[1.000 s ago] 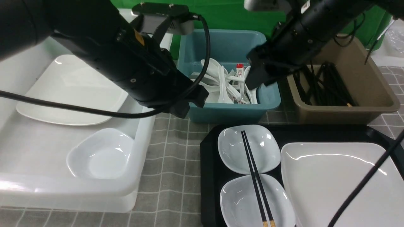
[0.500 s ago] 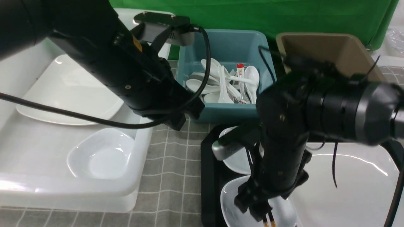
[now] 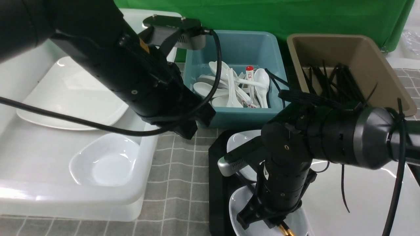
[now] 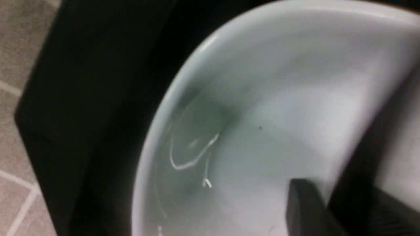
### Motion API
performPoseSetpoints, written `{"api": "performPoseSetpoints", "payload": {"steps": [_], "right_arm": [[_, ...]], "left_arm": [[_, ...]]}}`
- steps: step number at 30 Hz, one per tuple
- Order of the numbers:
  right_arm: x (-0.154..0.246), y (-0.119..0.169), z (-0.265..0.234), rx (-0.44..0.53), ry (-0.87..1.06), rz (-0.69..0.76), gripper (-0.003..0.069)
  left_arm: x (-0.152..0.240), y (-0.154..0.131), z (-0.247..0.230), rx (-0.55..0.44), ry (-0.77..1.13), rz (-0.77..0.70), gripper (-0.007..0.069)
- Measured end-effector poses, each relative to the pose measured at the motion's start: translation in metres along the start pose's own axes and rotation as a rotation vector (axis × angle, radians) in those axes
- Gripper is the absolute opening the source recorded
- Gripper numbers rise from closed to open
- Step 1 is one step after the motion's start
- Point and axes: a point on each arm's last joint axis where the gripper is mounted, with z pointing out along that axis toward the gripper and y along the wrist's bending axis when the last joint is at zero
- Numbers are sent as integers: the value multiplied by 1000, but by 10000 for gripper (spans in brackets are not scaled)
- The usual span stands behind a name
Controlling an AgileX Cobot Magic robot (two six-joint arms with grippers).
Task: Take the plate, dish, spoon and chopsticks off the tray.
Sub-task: Use the right arm to grab a pair of chopsticks from the plate, then use the right arm to put the chopsticks into the small storage box on the right, then use the left arm to grab a small plate from the dinner plate
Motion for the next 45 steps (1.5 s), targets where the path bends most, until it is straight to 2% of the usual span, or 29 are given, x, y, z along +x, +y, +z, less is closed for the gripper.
{"api": "performPoseSetpoints", "payload": {"steps": [9, 13, 17, 20, 21, 22, 23, 24, 26, 27, 30, 32, 34, 37, 39, 41, 43, 44, 45], "right_arm": [[9, -4, -43, -7, -76, -3, 145], [14, -24, -89, -15, -200, 23, 145], [5, -69, -128, 0, -392, 110, 145], [-11, -120, -149, 50, -566, 204, 145], [-11, -123, -151, 57, -581, 218, 145], [-20, -149, -156, 88, -652, 273, 145], [-24, -159, -154, 99, -667, 293, 145], [-33, -181, -153, 124, -714, 335, 145], [-39, -197, -150, 141, -733, 367, 145], [-47, -220, -143, 165, -767, 406, 145], [-58, -248, -121, 186, -762, 453, 148], [-61, -255, -110, 187, -743, 463, 160], [-64, -264, -91, 183, -695, 479, 239], [-63, -265, -83, 174, -650, 485, 381], [-59, -263, -84, 167, -609, 489, 450], [-54, -261, -88, 162, -582, 491, 455], [-40, -253, -107, 156, -521, 471, 370], [-38, -251, -108, 153, -506, 467, 357], [-31, -245, -119, 153, -482, 445, 281]], "left_arm": [[-1, 0, 0, 0, -6, 4, 1], [-8, 1, 0, -6, -86, 11, 1], [-27, -3, -4, 17, -301, 93, 1], [-44, -11, -12, 56, -516, 178, 1], [-46, -11, -12, 56, -542, 188, 1], [-53, -15, -14, 49, -625, 213, 1], [-56, -18, -14, 44, -662, 222, 1], [-60, -20, -12, 31, -700, 231, 1], [-62, -21, -8, 28, -706, 238, 1], [-63, -22, 0, 33, -688, 237, 1], [-61, -22, 13, 56, -622, 220, 1], [-59, -22, 17, 62, -587, 214, 1], [-52, -21, 22, 63, -500, 221, 1], [-43, -20, 27, 60, -388, 227, 1], [-37, -18, 33, 60, -301, 223, 1], [-33, -18, 37, 68, -251, 223, 1], [-25, -18, 52, 88, -123, 231, 1], [-24, -18, 55, 89, -108, 234, 1], [-21, -19, 64, 94, -50, 244, 1]]}}
